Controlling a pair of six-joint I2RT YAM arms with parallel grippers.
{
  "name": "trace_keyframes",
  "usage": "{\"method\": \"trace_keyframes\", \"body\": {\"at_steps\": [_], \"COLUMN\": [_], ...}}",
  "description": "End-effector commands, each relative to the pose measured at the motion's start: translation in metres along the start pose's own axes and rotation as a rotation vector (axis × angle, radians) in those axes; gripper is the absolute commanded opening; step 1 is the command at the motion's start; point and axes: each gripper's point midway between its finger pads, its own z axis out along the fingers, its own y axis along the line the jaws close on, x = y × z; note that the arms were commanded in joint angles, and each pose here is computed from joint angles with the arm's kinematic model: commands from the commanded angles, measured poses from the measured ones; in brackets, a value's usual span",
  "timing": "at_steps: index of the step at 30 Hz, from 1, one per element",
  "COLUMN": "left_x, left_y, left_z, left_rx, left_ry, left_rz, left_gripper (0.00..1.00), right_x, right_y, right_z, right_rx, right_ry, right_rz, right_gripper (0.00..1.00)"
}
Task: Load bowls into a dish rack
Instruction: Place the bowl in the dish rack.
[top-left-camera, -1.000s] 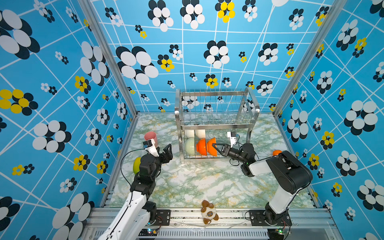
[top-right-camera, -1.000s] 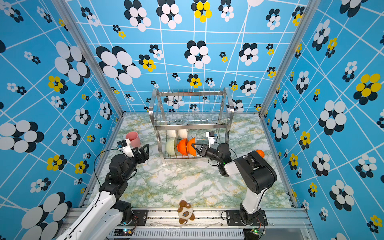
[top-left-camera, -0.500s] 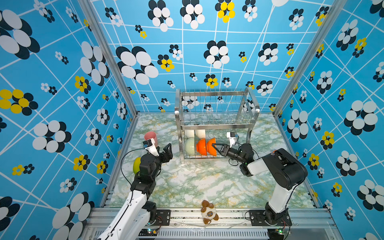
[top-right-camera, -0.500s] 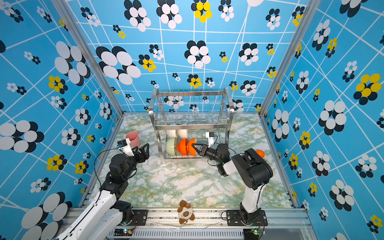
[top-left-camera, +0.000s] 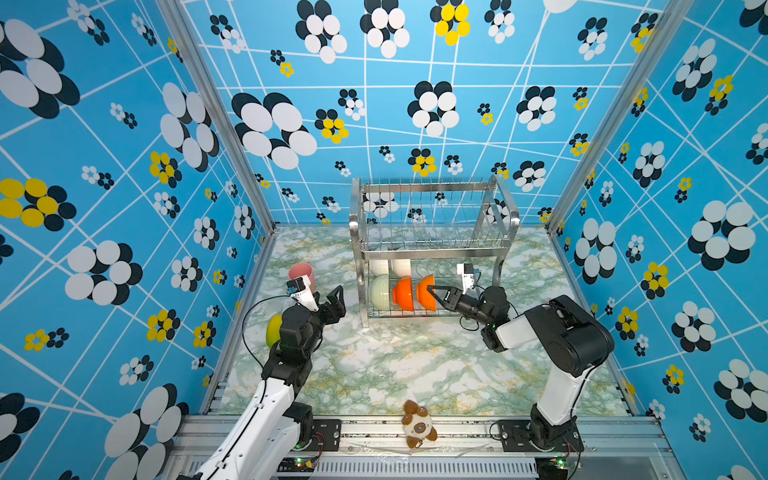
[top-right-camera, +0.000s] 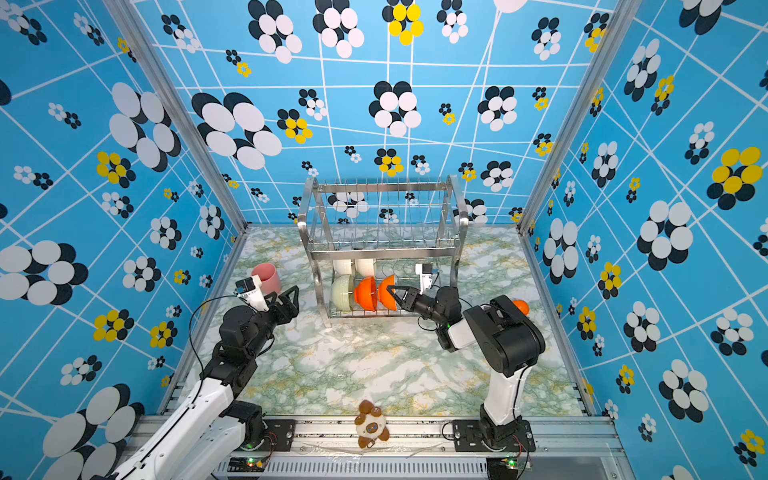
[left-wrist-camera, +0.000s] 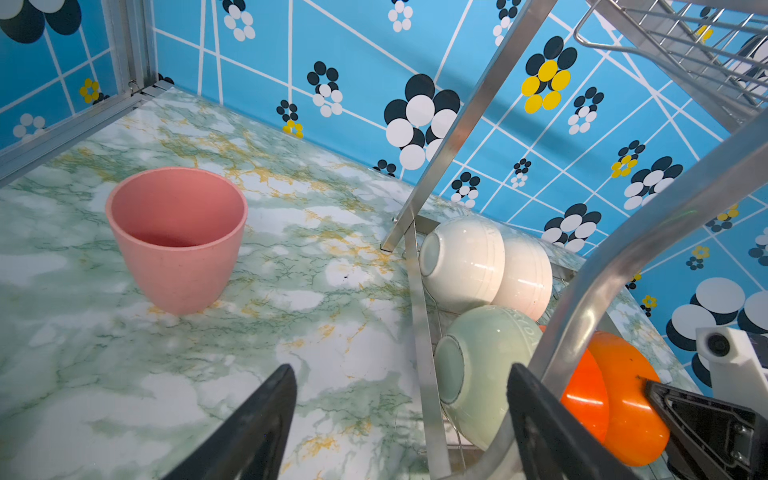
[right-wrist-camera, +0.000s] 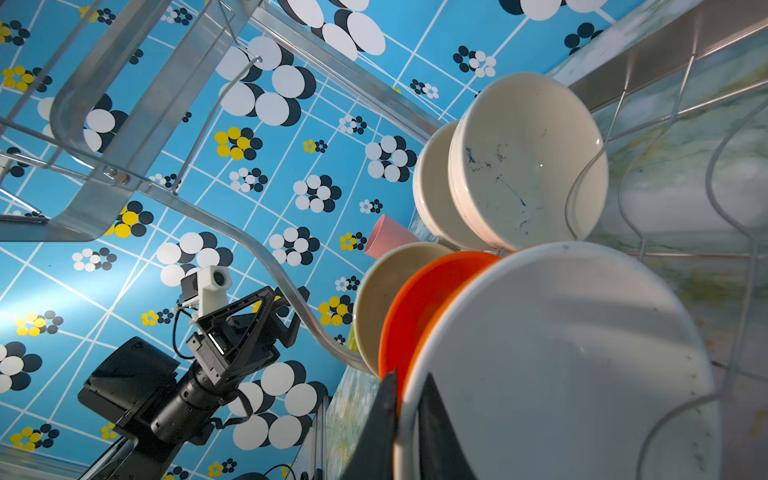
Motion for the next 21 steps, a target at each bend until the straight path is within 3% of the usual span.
{"method": "trace_keyframes", "body": {"at_steps": [1, 12, 21], "left_x": [-0.018, -0.017, -0.016], "left_y": [-0.010, -0.010, -0.009], "left_z": [0.000, 0.002, 0.001], "left_rx": [0.034, 0.033, 0.031], "left_ry": [-0.039, -0.035, -0.035], "left_rz": [-0.001, -0.005, -0.004], "left_gripper": [0.81, 0.81, 0.81], "right_x": [0.002, -0.005, -0.010], "right_y": [-0.006, 0.009, 0.011], "right_z": [-0.002, -0.007, -0.017], "right_rx": [0.004, -0.023, 0.017], "right_ry": [0.000, -0.013, -0.035], "right_rz": [-0.009, -0.017, -0.026], "right_gripper": [0.18, 0.42, 0.49]}}
